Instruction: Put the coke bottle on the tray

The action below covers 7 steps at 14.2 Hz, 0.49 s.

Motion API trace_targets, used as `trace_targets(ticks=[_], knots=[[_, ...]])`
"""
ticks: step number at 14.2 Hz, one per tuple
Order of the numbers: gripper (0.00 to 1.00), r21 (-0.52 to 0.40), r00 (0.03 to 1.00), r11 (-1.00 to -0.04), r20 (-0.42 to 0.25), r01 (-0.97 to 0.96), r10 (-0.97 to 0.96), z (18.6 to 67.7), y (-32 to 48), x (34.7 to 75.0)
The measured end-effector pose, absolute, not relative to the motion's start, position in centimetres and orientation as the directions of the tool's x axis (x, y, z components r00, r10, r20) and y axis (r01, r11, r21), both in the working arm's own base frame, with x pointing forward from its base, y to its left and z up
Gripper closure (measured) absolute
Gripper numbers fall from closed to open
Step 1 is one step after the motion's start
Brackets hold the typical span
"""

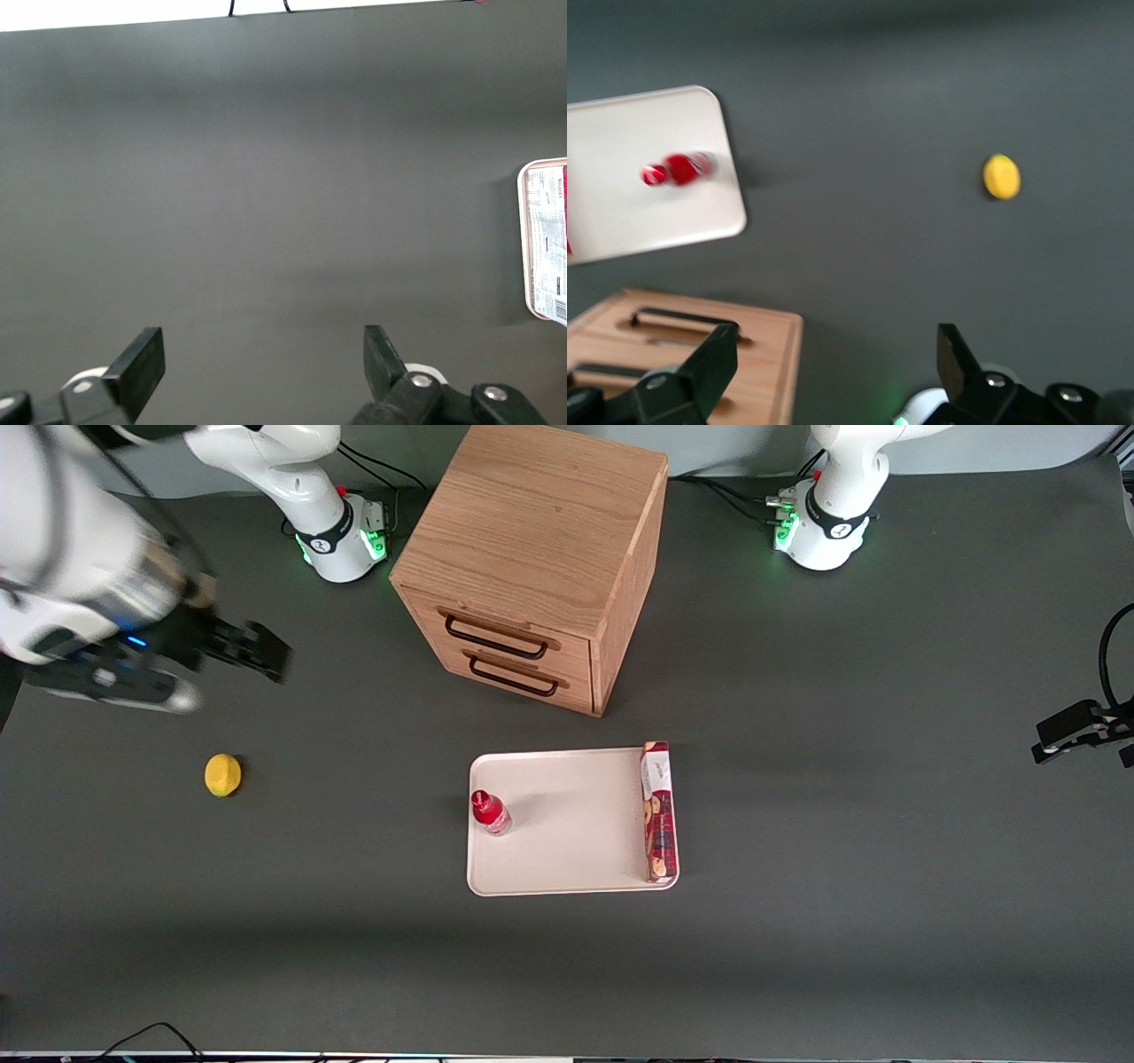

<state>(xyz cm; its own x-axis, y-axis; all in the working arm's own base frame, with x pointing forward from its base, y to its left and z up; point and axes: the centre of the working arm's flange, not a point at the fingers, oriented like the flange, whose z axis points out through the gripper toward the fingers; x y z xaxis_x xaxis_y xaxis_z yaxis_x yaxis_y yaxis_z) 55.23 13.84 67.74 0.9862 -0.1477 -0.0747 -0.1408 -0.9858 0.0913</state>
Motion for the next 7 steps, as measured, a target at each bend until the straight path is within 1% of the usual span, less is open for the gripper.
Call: trace_targets(ticks=[2,3,5,7], knots=[[0.0,0.063,0.985,-0.988,-0.092,-0.144,-0.149,68.2,6.9,53.5],[0.0,0.052,0.985,-0.988,-0.087,-0.143,-0.147,67.6,4.3,52.6],[0.0,0.041,0.986,-0.988,-0.074,-0.147,-0.15,65.0,1.9,50.9],[0.0,0.038,0.986,-0.989,-0.079,-0.141,-0.144,62.8,2.1,49.8]])
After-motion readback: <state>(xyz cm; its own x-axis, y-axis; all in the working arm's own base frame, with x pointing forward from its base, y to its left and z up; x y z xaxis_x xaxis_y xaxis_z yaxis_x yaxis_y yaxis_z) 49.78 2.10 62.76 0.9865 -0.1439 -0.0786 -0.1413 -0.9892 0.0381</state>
